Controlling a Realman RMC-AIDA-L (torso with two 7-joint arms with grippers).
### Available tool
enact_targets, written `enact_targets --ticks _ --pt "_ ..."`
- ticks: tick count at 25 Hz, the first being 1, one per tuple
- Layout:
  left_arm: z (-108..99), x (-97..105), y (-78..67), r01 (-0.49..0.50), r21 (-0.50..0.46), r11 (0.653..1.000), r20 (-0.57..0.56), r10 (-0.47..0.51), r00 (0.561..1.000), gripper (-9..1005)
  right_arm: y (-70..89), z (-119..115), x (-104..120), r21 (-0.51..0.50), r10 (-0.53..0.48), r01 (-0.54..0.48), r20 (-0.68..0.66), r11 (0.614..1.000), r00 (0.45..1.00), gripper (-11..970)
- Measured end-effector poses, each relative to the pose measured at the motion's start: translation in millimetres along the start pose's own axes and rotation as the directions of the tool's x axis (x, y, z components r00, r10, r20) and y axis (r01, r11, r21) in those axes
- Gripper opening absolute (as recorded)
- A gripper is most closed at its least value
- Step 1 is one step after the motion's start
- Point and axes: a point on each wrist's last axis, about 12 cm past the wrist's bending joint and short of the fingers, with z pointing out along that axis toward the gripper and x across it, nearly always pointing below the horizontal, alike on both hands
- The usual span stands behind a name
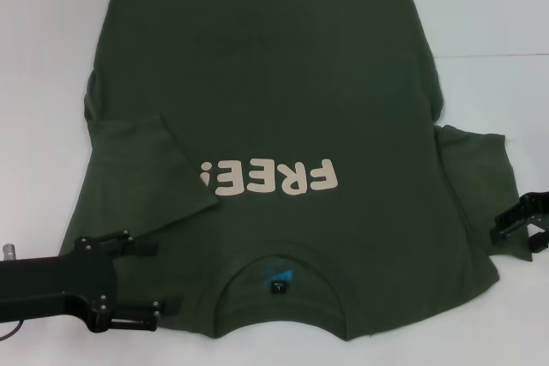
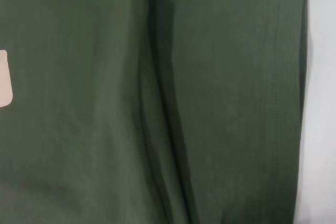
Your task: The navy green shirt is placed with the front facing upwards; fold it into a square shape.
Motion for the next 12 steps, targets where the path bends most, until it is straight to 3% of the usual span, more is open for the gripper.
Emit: enact_targets --ticks 12 --pt "-0.2 0.4 -0.2 0.001 0.0 1.0 0.0 -0.001 1.0 949 2.8 0.3 -1.9 -0.007 -0.003 0.003 0.008 1.0 1.0 699"
